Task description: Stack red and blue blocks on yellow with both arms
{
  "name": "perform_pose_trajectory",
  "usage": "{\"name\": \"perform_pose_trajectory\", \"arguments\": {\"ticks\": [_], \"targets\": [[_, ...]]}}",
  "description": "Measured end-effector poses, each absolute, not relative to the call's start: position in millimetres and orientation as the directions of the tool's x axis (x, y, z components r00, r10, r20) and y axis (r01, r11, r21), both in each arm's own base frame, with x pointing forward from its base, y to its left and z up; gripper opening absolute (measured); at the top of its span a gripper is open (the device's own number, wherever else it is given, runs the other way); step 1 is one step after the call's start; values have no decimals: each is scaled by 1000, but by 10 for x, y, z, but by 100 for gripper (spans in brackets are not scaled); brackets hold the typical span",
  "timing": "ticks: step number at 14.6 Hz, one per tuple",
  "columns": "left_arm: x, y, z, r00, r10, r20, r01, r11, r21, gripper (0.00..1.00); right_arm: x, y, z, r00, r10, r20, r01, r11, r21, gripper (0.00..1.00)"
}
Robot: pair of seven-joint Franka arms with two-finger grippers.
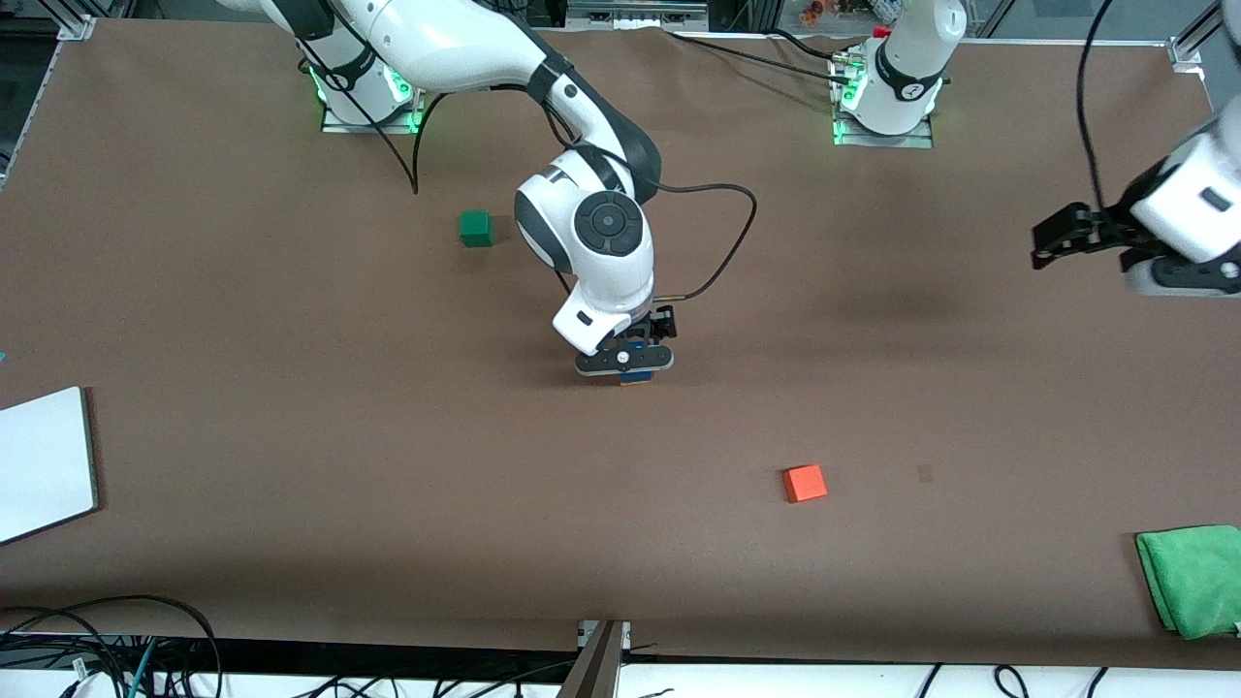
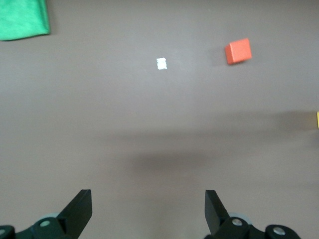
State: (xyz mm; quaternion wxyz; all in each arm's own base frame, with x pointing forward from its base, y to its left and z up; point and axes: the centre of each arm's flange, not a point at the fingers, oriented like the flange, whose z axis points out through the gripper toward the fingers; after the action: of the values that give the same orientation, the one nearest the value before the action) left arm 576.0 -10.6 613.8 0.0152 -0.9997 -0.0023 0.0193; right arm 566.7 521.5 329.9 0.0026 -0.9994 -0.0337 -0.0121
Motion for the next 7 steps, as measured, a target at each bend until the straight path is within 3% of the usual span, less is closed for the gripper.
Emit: {"name": "perform_pose_trajectory", "arguments": {"ticks": [7], "targets": [[5740,-98,6184,999,5,-46,4,-1000,-29,100,6207,3968,4519,993,110,-36,111,-993,28,100]]}}
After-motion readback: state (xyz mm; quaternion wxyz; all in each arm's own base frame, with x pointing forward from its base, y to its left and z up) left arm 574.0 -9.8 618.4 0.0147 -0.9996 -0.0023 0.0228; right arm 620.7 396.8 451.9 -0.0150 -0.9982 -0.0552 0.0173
